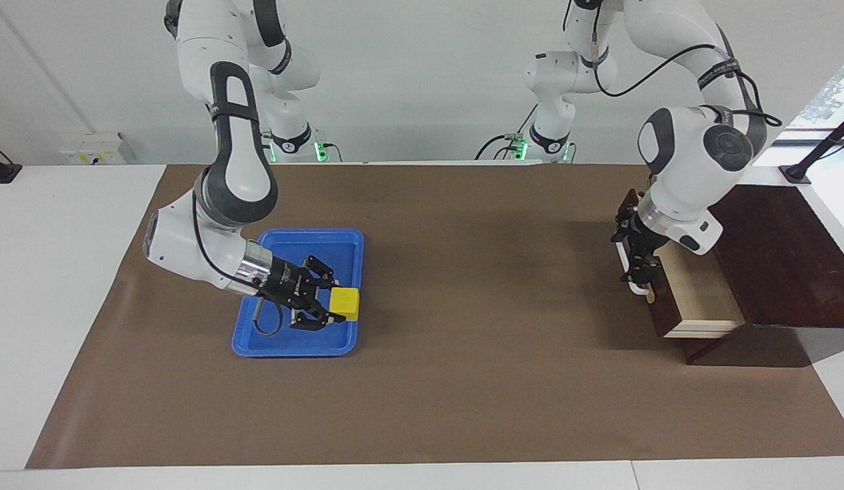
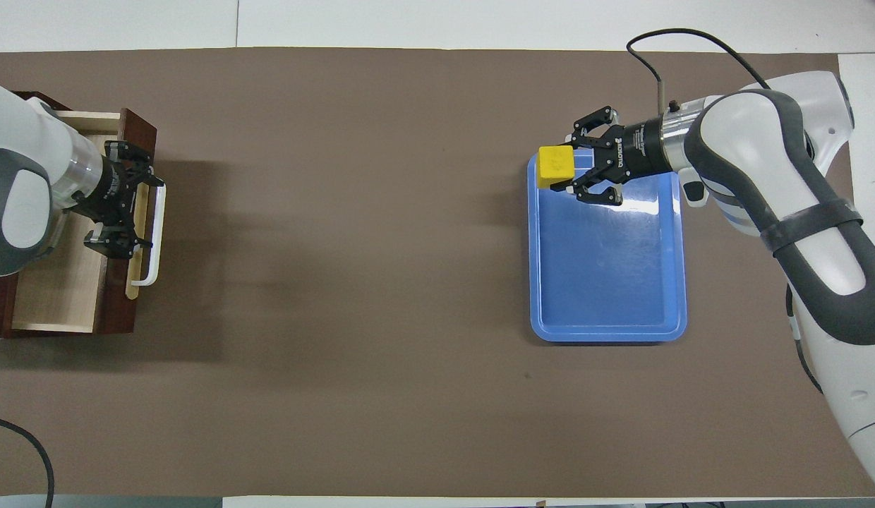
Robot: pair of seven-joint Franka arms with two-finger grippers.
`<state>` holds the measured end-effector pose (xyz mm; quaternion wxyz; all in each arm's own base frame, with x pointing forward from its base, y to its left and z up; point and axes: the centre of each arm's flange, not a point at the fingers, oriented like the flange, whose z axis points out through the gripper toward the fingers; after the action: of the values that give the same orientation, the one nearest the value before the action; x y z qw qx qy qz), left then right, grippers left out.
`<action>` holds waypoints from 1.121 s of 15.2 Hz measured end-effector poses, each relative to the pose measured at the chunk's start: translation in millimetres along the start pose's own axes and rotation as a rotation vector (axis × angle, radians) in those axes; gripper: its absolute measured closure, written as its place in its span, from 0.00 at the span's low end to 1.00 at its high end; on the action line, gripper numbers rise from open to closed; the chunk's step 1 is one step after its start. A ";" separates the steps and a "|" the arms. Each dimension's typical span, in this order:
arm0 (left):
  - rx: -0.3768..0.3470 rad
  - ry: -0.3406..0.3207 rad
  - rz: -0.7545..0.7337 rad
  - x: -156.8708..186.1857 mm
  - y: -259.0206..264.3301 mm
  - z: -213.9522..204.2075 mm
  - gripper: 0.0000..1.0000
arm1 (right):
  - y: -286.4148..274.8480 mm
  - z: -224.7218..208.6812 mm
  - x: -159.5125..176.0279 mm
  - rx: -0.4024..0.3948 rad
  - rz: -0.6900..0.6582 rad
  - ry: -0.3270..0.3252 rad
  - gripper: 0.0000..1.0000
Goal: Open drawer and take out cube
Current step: 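Carry the cube over the blue tray with the right gripper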
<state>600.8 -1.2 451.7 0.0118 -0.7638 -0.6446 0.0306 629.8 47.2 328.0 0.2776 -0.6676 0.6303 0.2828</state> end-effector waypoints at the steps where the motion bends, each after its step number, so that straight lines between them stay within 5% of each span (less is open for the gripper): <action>1: -0.004 0.008 0.008 7.5 -0.8 -0.7 0.00 | 8.3 -4.4 12.5 -0.002 -0.010 -0.001 0.43; 8: -0.033 0.064 0.048 76.8 -13.0 -5.5 0.00 | 51.9 3.9 60.0 -0.017 -0.040 0.034 0.43; 17: -0.036 0.067 0.082 86.9 -16.8 -7.9 0.00 | 74.3 2.3 91.8 -0.014 -0.030 0.039 0.43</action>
<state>599.3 87.5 457.8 0.0185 -0.7903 -0.6125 -0.0063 559.7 -17.8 258.6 0.2644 -0.6843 0.6236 0.2699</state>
